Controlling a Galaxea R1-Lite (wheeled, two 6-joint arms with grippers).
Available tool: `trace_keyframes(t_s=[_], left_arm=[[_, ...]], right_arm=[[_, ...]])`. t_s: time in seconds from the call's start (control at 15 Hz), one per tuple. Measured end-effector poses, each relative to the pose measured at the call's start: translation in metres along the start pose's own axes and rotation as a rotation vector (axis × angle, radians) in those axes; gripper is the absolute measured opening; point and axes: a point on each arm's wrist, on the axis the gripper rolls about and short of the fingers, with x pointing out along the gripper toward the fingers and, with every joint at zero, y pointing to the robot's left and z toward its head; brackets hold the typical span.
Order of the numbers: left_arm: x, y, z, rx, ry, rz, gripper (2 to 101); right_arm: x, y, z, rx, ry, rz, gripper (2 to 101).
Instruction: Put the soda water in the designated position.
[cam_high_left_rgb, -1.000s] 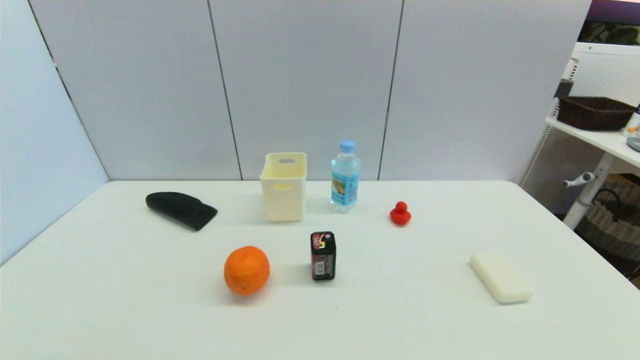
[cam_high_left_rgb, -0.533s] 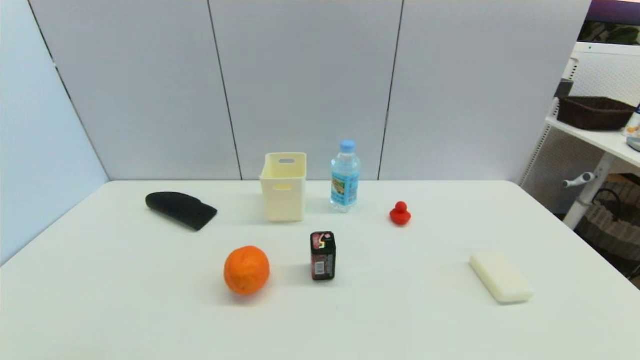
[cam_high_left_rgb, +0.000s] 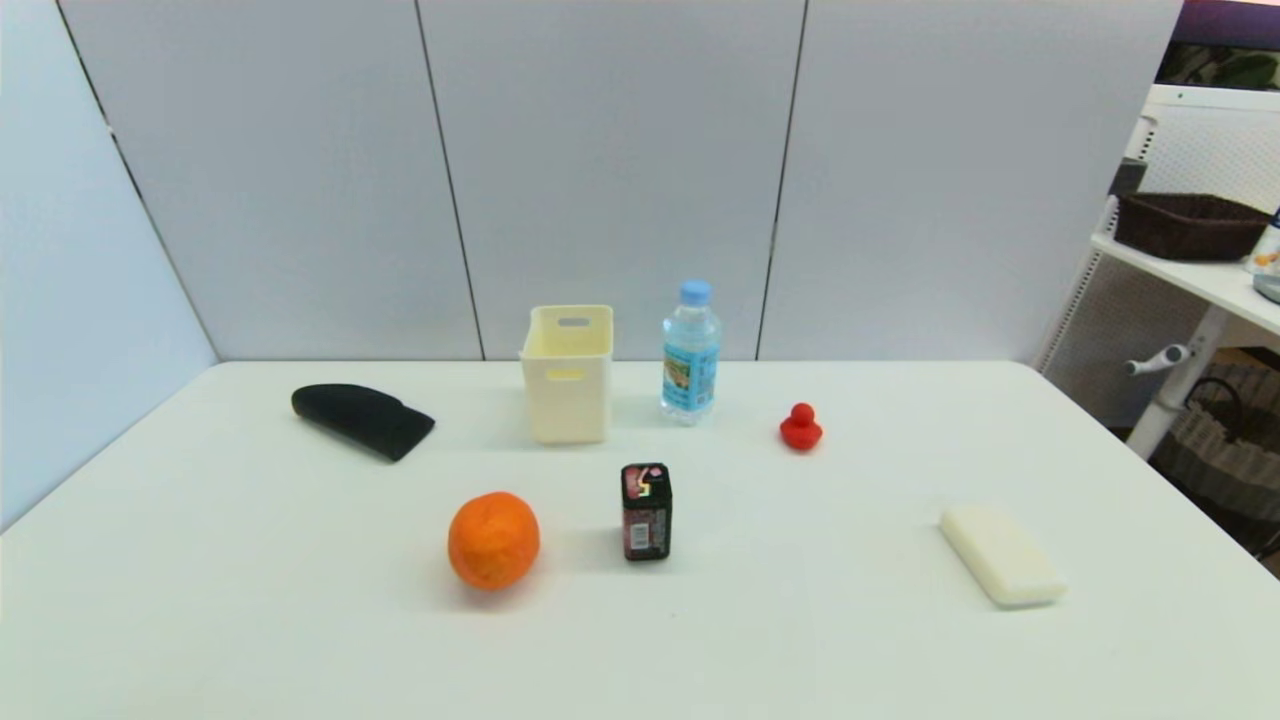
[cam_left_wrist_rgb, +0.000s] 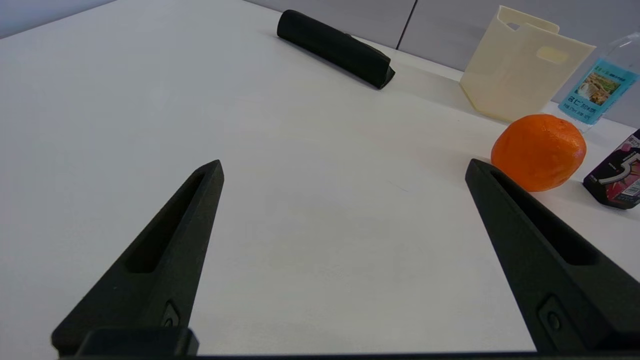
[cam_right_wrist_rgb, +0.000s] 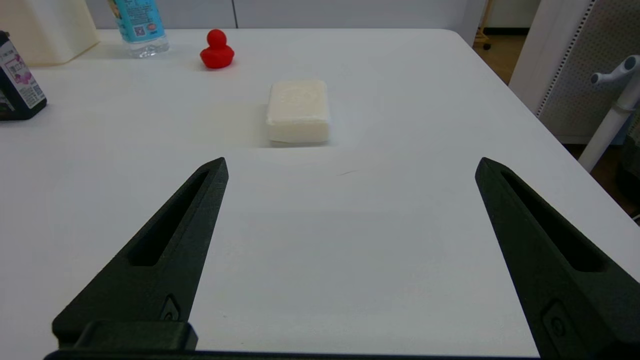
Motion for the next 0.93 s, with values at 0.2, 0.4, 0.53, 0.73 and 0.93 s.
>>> trace_keyframes(t_s=[0.2, 0.4, 0.53, 0.73, 0.93], left_arm=[[0.0, 0.0, 0.0, 0.0, 0.0, 0.0, 97.8], [0.0, 0.0, 0.0, 0.0, 0.0, 0.0, 97.8], [0.0, 0.0, 0.0, 0.0, 0.0, -0.001, 97.8], [0.0, 0.0, 0.0, 0.0, 0.0, 0.0, 97.8], [0.0, 0.0, 0.0, 0.0, 0.001, 0.0, 97.8]], right_arm=[[0.0, 0.0, 0.0001, 0.0, 0.0, 0.0, 98.0], [0.0, 0.0, 0.0002, 0.002, -0.001, -0.001, 98.0], [0.0, 0.0, 0.0001, 0.005, -0.001, -0.001, 98.0], [0.0, 0.0, 0.0, 0.005, 0.0, -0.001, 98.0], [0.0, 0.0, 0.0001, 0.006, -0.001, -0.001, 98.0]])
